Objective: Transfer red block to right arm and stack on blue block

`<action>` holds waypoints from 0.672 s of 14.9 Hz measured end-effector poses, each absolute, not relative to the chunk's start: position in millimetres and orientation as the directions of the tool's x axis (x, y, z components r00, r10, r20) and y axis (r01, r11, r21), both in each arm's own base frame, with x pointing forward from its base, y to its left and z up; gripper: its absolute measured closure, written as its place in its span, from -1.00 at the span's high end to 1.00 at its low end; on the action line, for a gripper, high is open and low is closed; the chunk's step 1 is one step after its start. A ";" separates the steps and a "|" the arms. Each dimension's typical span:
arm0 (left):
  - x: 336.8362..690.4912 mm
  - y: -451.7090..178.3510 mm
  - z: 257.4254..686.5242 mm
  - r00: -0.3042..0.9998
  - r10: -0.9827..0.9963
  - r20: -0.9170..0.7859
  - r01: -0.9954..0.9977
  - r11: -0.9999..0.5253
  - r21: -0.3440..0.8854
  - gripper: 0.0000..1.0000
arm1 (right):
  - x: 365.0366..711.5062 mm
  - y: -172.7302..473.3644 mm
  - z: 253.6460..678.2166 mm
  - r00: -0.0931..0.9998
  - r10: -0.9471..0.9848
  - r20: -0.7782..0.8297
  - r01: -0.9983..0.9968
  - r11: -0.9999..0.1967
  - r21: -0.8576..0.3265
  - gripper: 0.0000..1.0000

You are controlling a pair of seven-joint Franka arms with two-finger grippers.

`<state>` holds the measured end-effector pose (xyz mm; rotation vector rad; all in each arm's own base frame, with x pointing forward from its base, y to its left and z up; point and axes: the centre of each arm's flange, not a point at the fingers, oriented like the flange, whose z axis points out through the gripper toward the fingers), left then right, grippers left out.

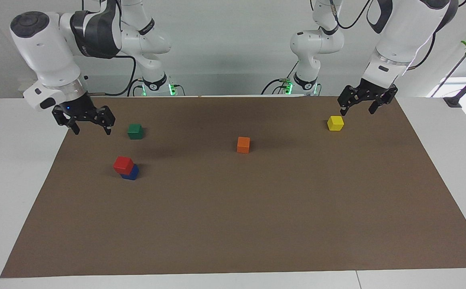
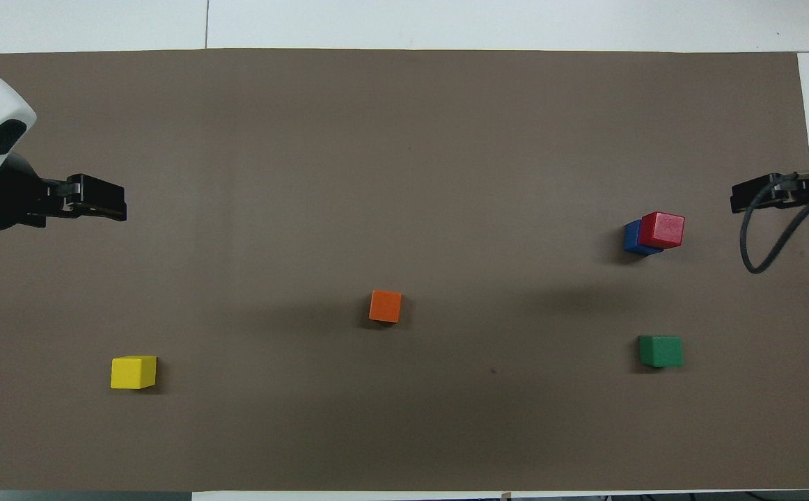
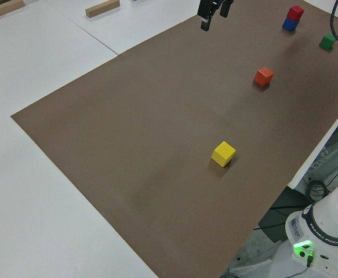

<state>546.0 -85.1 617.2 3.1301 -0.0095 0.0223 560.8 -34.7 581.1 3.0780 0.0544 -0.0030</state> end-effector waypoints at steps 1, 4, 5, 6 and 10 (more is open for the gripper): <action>546.0 -85.1 617.2 1.000 -0.006 0.014 -0.006 -1.000 0.011 1.00 | 555.9 -35.4 594.0 0.999 0.047 -0.022 0.049 -0.997 0.061 1.00; 546.0 -85.1 617.2 1.000 -0.006 0.014 -0.006 -1.000 0.011 1.00 | 542.6 -37.3 624.1 0.996 0.051 -0.074 0.056 -0.997 0.055 1.00; 546.0 -85.1 617.2 1.000 -0.006 0.014 -0.006 -1.000 0.011 1.00 | 540.4 -38.0 628.1 0.995 0.049 -0.082 0.053 -0.997 0.050 1.00; 546.0 -85.1 617.2 1.000 -0.006 0.014 -0.006 -1.000 0.011 1.00 | 539.8 -38.8 628.9 0.995 0.047 -0.085 0.051 -0.998 0.047 1.00; 546.0 -85.1 617.2 1.000 -0.006 0.014 -0.006 -1.000 0.011 1.00 | 544.6 -42.6 628.0 0.997 0.042 -0.062 0.045 -0.998 0.047 1.00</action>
